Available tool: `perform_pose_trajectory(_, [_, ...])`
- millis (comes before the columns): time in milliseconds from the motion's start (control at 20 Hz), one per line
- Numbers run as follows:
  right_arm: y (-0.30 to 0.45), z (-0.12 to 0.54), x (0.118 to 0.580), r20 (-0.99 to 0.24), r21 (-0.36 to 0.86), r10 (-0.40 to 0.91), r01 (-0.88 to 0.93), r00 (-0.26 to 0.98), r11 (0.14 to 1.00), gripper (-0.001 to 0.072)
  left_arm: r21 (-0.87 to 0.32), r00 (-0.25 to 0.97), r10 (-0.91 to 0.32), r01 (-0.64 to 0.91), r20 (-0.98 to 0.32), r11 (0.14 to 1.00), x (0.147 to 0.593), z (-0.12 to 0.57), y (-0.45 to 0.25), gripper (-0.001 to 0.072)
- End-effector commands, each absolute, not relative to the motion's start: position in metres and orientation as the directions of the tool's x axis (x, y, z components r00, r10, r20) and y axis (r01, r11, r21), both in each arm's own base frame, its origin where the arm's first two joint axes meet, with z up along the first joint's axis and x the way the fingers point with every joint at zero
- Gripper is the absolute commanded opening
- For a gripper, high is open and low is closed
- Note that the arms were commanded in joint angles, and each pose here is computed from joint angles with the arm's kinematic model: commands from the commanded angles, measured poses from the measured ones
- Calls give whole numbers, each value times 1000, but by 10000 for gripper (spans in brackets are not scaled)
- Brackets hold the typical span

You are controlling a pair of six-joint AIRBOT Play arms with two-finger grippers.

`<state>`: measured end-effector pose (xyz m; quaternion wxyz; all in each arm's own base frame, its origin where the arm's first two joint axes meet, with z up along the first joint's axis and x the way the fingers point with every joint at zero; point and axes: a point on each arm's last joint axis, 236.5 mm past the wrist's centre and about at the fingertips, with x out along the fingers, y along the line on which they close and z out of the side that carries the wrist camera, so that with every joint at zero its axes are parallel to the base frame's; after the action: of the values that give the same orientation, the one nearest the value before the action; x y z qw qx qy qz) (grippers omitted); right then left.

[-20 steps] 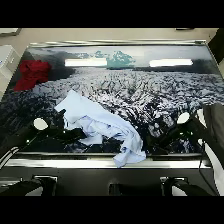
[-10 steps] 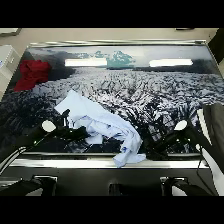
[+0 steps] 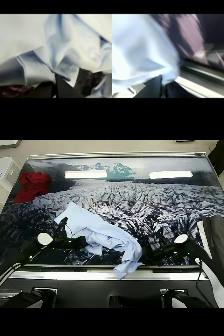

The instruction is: Fold the clothes and pants, and hang the long-sleeved shirts on hangers.

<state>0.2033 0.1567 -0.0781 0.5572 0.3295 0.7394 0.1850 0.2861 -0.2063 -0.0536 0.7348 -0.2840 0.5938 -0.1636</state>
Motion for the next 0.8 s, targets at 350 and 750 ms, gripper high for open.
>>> perform_pose_trajectory(350, [31,376,362,-389,169,261,-210,883,963,41,-353,940,-328,341,98,871,315,463,-73,26])
perform_pose_trajectory(750, [60,561,222,142,-27,248,-247,958,969,41,-62,687,-372,518,624,853,146,656,-87,25])
